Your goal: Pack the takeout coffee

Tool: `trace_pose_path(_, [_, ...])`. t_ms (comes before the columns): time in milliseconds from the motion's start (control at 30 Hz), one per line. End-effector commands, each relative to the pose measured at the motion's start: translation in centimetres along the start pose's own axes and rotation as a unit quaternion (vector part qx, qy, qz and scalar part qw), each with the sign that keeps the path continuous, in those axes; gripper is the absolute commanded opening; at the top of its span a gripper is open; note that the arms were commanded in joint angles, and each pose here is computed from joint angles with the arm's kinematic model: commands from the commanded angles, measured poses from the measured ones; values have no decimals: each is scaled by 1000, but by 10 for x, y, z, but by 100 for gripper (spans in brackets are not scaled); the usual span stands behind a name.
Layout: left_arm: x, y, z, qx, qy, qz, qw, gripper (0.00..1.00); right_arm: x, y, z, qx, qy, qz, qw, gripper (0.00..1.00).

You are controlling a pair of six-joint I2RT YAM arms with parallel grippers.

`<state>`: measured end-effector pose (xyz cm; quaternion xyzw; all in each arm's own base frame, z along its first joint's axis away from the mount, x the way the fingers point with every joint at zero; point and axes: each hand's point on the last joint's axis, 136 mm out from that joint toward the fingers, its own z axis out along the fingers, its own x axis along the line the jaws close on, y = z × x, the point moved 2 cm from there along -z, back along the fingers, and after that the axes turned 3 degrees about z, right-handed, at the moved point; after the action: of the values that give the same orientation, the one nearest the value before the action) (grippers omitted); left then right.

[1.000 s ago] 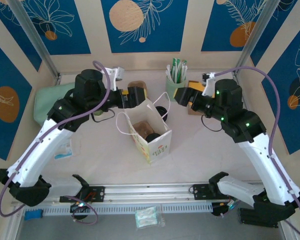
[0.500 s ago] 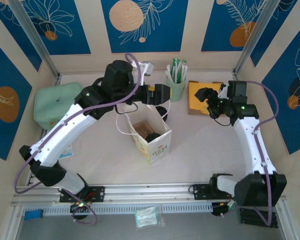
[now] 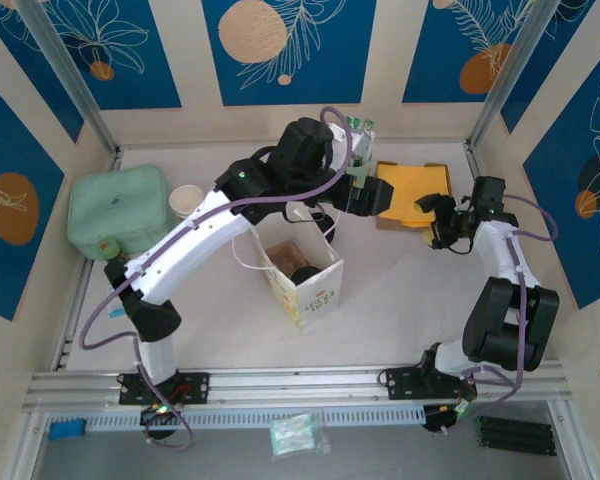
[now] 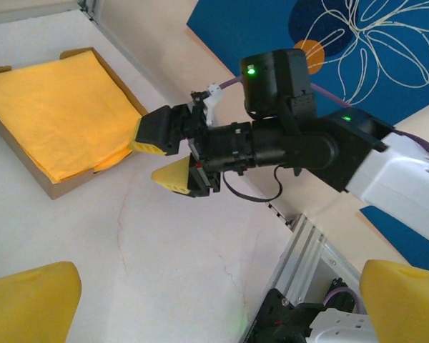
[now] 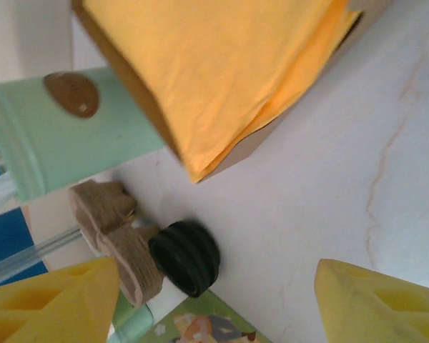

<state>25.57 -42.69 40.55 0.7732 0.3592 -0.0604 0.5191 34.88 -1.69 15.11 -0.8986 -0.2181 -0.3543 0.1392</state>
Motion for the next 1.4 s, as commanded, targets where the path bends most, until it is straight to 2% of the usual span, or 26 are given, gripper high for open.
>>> trace_pose_path(0, [-9,-1,1,8,-6,17,1000,99,-1,6,13,12,17,24,999,69])
trace_pose_path(267, [-10,-6,8,18,-8,17,1000,100,-11,23,39,12,12,46,999,56])
trace_pose_path(400, [-11,-7,10,19,-11,15,1000,100,-12,28,47,11,12,48,999,45])
trace_pose_path(500, [-11,-6,10,20,-12,14,1000,99,-13,32,52,9,7,49,999,40])
trace_pose_path(1367, [-14,-6,12,22,-21,7,1000,100,-11,45,81,17,-7,57,998,33])
